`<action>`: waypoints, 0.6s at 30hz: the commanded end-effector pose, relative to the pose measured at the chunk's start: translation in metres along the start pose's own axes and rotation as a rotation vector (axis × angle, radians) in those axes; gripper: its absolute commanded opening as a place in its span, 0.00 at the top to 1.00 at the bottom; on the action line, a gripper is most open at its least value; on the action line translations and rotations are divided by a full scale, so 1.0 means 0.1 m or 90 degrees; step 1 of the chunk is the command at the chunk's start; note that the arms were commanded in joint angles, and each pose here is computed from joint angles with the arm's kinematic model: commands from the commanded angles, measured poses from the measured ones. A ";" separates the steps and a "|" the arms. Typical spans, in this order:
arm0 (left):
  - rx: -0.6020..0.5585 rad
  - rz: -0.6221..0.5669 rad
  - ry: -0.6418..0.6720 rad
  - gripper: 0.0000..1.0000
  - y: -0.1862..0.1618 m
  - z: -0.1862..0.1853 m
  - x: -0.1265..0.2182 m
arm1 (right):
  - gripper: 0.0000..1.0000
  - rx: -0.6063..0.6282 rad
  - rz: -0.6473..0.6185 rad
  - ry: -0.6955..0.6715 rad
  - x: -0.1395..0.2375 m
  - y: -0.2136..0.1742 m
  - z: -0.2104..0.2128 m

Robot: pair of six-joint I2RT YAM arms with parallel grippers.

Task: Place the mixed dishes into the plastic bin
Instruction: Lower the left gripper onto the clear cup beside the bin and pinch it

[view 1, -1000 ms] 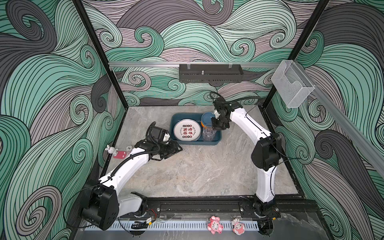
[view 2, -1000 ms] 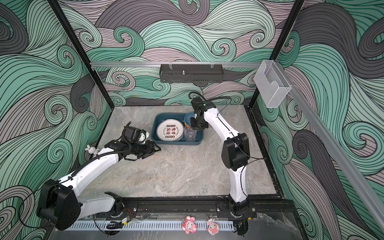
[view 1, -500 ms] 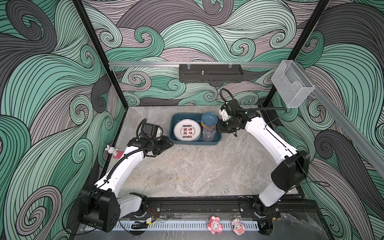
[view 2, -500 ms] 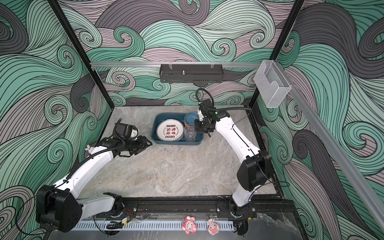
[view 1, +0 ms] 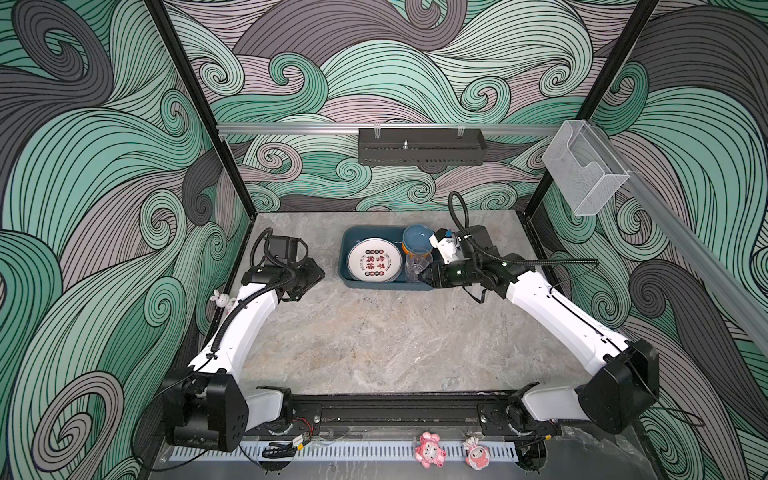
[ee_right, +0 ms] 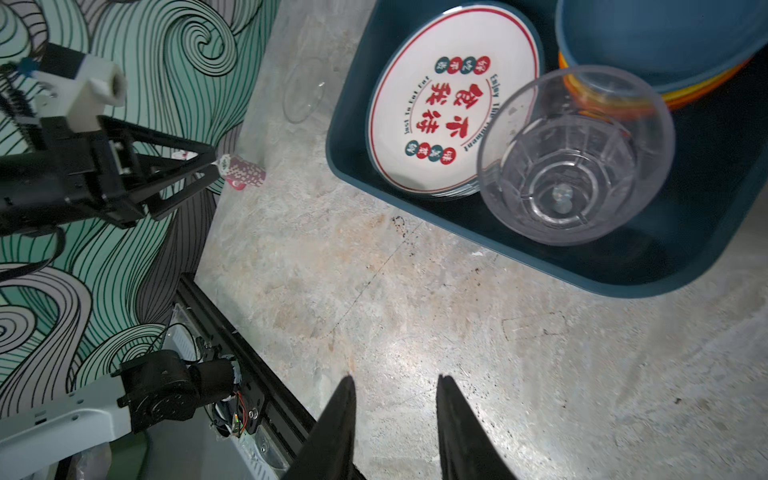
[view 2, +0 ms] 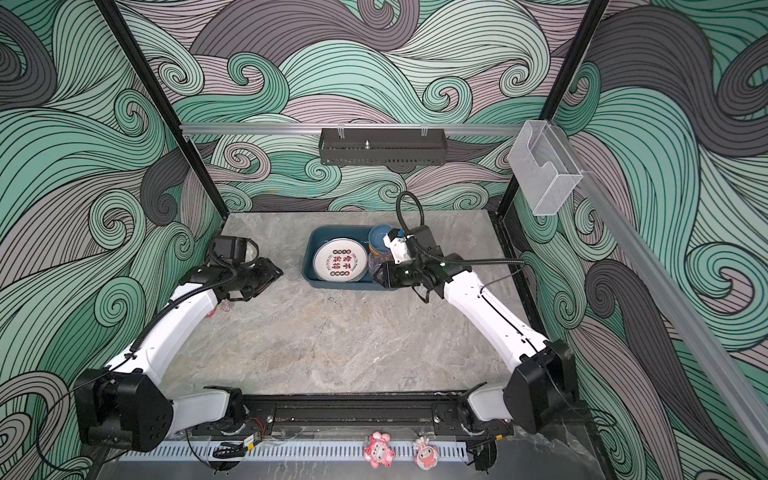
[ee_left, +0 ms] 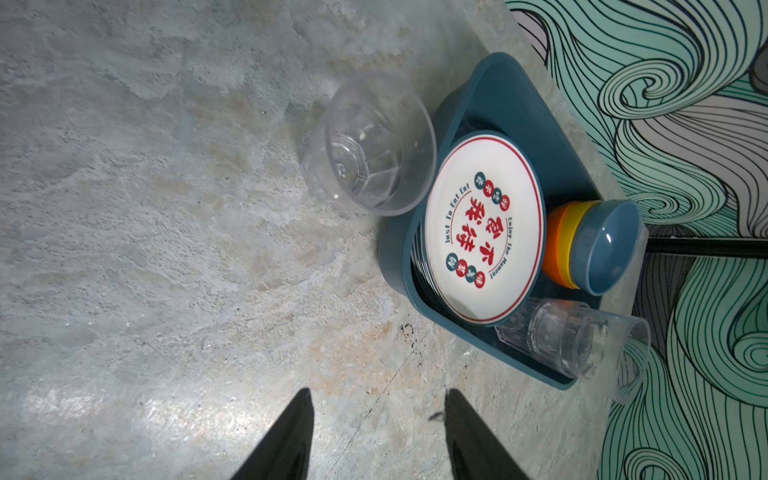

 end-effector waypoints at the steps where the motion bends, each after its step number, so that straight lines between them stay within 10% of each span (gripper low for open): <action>1: 0.029 -0.033 0.003 0.46 0.19 -0.05 -0.01 | 0.63 0.047 -0.054 0.049 0.00 0.15 0.25; 18: 0.092 0.005 0.044 0.44 0.50 -0.10 -0.61 | 0.58 0.142 -0.045 0.106 -0.29 0.17 0.81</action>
Point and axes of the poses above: each gripper's point midway between its finger pads, its own x axis back along the fingers, its own z axis along the line the jaws close on, y = z × x, the point moved 1 cm from there along x, back along the fingers, and after that the axes turned 14 degrees about x, right-handed, at the moved point
